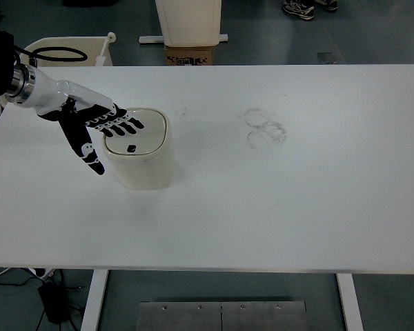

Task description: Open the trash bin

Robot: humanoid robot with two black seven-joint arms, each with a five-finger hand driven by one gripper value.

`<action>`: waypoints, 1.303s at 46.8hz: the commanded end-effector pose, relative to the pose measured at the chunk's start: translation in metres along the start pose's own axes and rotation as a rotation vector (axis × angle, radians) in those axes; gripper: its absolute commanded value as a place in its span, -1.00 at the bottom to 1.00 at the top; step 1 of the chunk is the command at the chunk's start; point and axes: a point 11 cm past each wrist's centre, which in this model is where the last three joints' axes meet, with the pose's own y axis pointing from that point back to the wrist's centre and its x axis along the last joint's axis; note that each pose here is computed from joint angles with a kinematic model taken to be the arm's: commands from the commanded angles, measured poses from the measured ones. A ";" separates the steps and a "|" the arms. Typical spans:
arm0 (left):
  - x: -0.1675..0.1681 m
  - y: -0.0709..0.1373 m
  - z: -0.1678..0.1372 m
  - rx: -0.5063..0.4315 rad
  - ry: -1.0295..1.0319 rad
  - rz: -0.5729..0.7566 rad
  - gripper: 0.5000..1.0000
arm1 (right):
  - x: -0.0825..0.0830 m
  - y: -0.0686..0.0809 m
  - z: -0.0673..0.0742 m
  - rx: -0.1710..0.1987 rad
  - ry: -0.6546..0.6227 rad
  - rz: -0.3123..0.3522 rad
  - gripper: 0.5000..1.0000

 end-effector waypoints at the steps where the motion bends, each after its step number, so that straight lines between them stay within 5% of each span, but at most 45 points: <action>1: -0.001 -0.003 0.004 -0.001 -0.009 -0.008 1.00 | 0.000 0.000 0.000 0.000 0.000 0.000 0.97; 61: -0.010 -0.020 -0.003 0.017 -0.006 -0.045 1.00 | 0.000 0.000 0.001 -0.002 0.001 0.000 0.97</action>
